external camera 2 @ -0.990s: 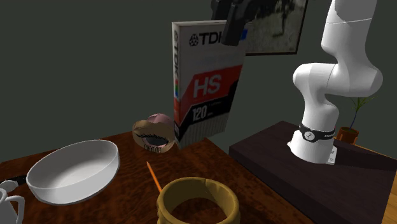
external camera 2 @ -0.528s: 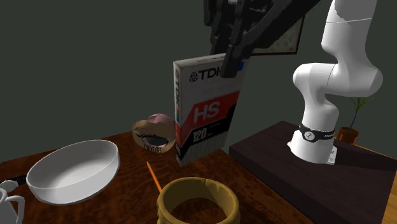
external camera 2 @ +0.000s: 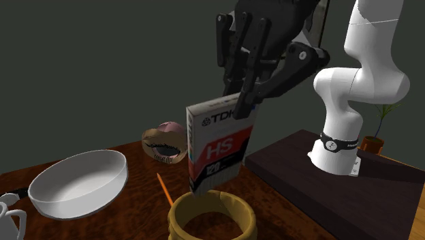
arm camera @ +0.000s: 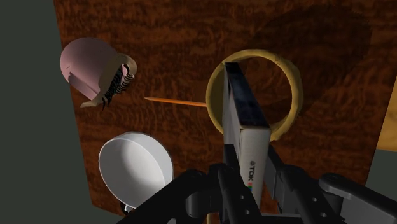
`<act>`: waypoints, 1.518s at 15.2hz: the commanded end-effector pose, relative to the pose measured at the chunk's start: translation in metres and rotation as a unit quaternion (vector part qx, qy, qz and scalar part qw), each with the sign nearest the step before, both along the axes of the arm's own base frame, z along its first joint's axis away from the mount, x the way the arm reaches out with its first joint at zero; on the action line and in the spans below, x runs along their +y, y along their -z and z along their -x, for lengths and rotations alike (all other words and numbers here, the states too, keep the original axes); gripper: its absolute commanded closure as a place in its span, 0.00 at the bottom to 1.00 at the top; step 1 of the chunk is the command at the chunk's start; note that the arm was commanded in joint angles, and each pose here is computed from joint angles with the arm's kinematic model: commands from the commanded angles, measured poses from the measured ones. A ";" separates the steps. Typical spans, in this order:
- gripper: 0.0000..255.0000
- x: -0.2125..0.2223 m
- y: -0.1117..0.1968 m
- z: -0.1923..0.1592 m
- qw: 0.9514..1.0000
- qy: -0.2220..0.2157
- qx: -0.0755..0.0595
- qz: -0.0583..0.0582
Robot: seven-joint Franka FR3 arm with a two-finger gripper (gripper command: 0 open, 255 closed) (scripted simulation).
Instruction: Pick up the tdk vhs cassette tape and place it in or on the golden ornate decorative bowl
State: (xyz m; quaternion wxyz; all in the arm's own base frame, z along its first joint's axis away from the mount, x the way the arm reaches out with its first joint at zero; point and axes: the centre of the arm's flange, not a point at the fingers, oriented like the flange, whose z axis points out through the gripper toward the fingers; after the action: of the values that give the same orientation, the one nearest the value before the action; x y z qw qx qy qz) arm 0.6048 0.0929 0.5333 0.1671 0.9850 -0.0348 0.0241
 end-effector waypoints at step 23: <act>0.00 0.017 -0.019 0.003 1.000 0.000 0.000 0.000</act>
State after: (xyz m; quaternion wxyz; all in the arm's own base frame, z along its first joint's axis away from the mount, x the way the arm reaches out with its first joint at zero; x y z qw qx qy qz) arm 0.6028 0.1076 0.5465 0.1669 0.9850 -0.0347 0.0253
